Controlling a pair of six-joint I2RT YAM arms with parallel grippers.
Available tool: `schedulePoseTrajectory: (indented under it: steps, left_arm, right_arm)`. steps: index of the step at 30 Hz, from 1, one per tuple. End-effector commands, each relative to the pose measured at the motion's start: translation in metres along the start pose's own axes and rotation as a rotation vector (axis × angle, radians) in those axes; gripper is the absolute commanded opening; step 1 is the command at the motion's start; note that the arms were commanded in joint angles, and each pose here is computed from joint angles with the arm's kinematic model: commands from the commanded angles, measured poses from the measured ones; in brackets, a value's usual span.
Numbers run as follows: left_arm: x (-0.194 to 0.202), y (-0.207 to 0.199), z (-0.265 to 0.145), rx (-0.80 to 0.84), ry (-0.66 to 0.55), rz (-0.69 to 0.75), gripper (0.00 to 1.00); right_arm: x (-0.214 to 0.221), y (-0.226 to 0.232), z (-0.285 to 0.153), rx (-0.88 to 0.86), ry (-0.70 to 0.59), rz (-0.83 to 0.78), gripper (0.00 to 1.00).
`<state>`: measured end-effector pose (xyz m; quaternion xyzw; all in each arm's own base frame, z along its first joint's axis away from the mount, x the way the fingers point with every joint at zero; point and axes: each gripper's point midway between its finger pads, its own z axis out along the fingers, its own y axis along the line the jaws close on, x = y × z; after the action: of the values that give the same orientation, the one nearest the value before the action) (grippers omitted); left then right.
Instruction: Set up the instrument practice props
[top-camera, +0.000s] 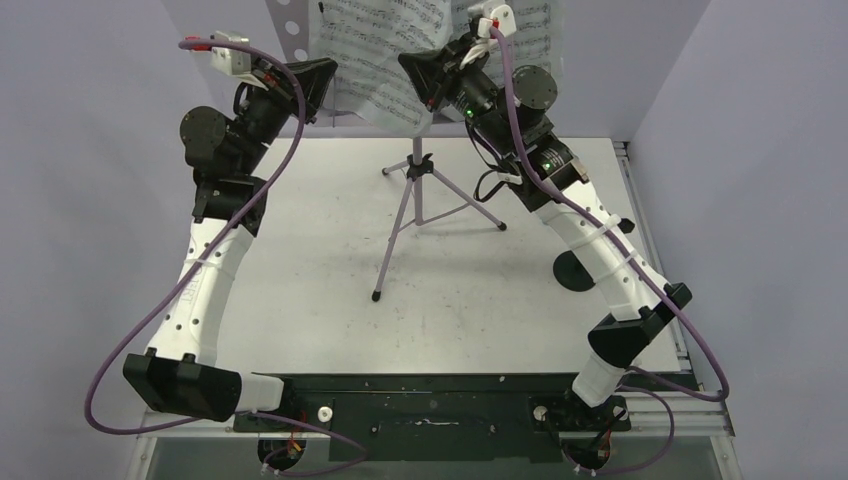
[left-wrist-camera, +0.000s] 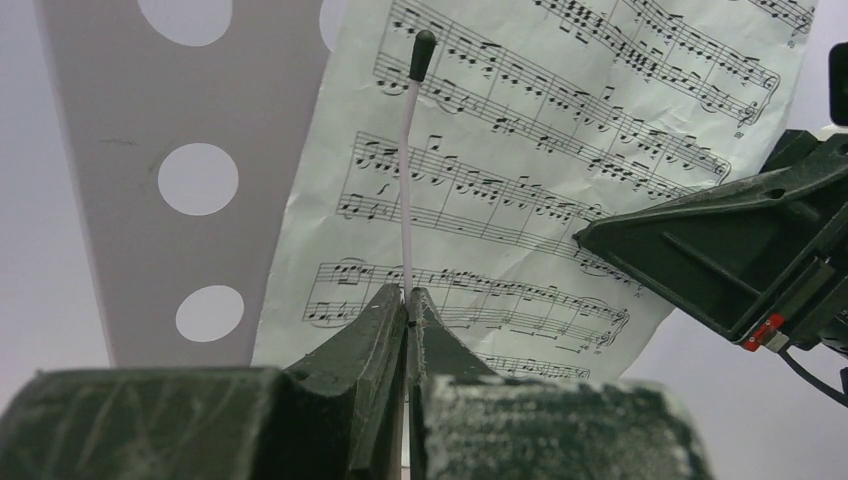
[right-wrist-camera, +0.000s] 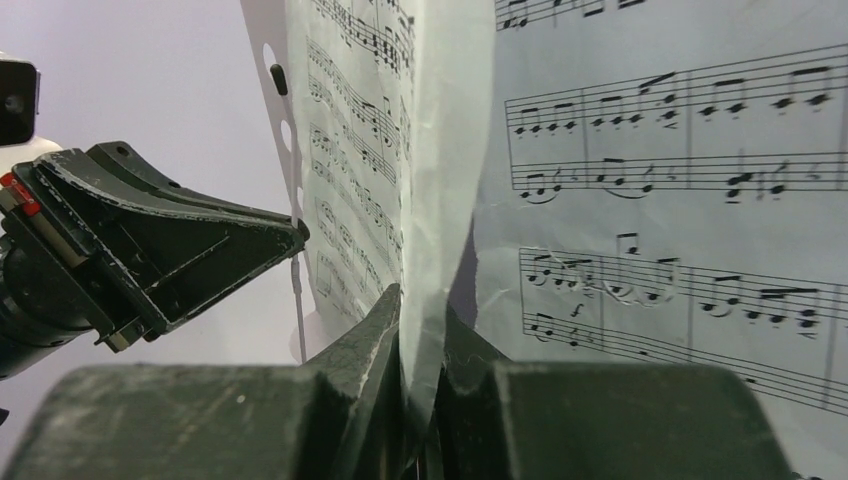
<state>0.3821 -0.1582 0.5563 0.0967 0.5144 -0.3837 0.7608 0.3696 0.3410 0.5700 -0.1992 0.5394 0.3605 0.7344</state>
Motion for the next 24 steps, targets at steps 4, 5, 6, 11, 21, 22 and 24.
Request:
schedulePoseTrajectory:
  steps: [4,5,6,11,21,22,24]
  left_arm:
    - [-0.039,-0.032,-0.007,0.074,-0.102,0.11,0.0]
    - [-0.038,-0.032,-0.007,0.074,-0.1,0.11,0.0]
    - [-0.038,-0.032,-0.007,0.073,-0.098,0.111,0.0]
    - [-0.035,-0.033,-0.007,0.073,-0.092,0.11,0.0]
    - [-0.029,-0.038,-0.006,0.084,-0.076,0.108,0.0]
    - [-0.028,-0.038,-0.006,0.087,-0.075,0.106,0.0]
    - [-0.026,-0.039,-0.006,0.09,-0.071,0.102,0.0]
  right_arm:
    - [-0.026,0.015,0.002,-0.03,-0.058,-0.022,0.05]
    - [-0.026,0.017,0.003,-0.034,-0.058,-0.024,0.05]
    - [-0.026,0.018,0.003,-0.036,-0.058,-0.026,0.05]
    - [-0.019,0.025,0.008,-0.048,-0.046,-0.035,0.05]
    - [0.0,0.035,0.022,-0.057,-0.011,-0.039,0.05]
    - [0.002,0.036,0.023,-0.056,-0.009,-0.04,0.05]
    - [0.006,0.035,0.025,-0.049,-0.001,-0.038,0.05]
